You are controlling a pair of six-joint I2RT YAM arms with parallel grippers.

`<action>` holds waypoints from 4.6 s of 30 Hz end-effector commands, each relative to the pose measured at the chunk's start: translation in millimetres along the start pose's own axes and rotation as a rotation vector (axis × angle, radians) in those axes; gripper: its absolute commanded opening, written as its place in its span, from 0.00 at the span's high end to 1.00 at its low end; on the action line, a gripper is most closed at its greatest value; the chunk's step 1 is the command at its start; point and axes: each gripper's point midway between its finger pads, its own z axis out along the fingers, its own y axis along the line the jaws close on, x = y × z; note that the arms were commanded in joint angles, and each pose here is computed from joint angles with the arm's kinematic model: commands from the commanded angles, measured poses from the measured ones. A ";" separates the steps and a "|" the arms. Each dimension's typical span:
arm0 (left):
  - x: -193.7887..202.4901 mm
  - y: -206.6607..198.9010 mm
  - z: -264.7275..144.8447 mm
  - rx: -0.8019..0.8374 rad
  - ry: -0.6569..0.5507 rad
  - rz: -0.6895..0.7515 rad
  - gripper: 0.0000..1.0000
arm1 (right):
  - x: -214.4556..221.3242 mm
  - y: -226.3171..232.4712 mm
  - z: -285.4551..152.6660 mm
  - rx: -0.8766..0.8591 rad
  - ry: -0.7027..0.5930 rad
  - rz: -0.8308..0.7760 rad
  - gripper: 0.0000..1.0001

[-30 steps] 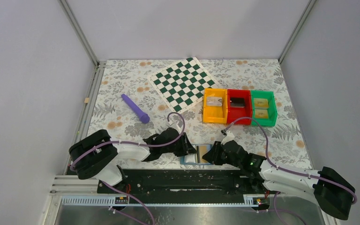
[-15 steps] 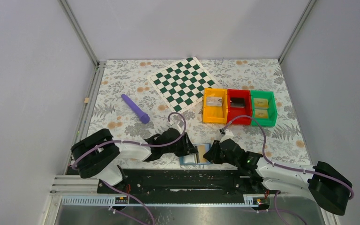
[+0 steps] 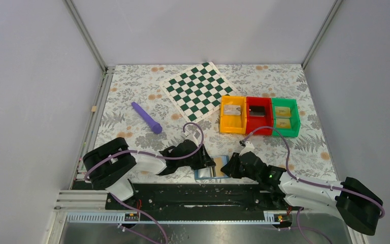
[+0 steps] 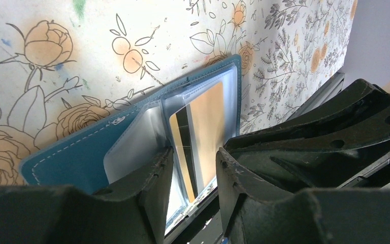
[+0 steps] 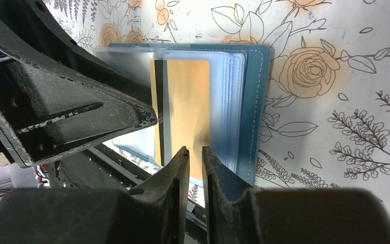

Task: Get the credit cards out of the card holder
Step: Remove the credit card from the card holder, then place the credit card in the storage box.

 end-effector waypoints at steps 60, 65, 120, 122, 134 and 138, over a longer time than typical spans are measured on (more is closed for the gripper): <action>-51.4 -59.5 -113.7 0.033 -0.113 -0.190 1.00 | -79.6 128.4 -69.7 -0.522 -0.402 -0.647 0.54; -66.9 -61.9 -121.9 -0.009 -0.153 -0.343 1.00 | -102.4 144.3 -88.8 -0.563 -0.642 -0.949 0.49; -105.5 -74.1 -170.5 0.076 -0.374 0.022 0.27 | -90.0 154.3 -54.4 -0.420 -0.342 -0.781 1.00; -104.5 -80.9 -176.9 0.108 -0.376 0.094 0.27 | -92.5 151.3 -55.8 -0.414 -0.328 -0.733 1.00; -84.9 -109.4 -178.4 0.272 -0.271 0.262 0.35 | -117.6 165.9 -100.3 -0.571 -0.345 -0.348 1.00; -78.9 -124.6 -174.2 0.352 -0.224 0.244 0.37 | -120.8 174.4 -114.8 -0.626 -0.350 -0.300 1.00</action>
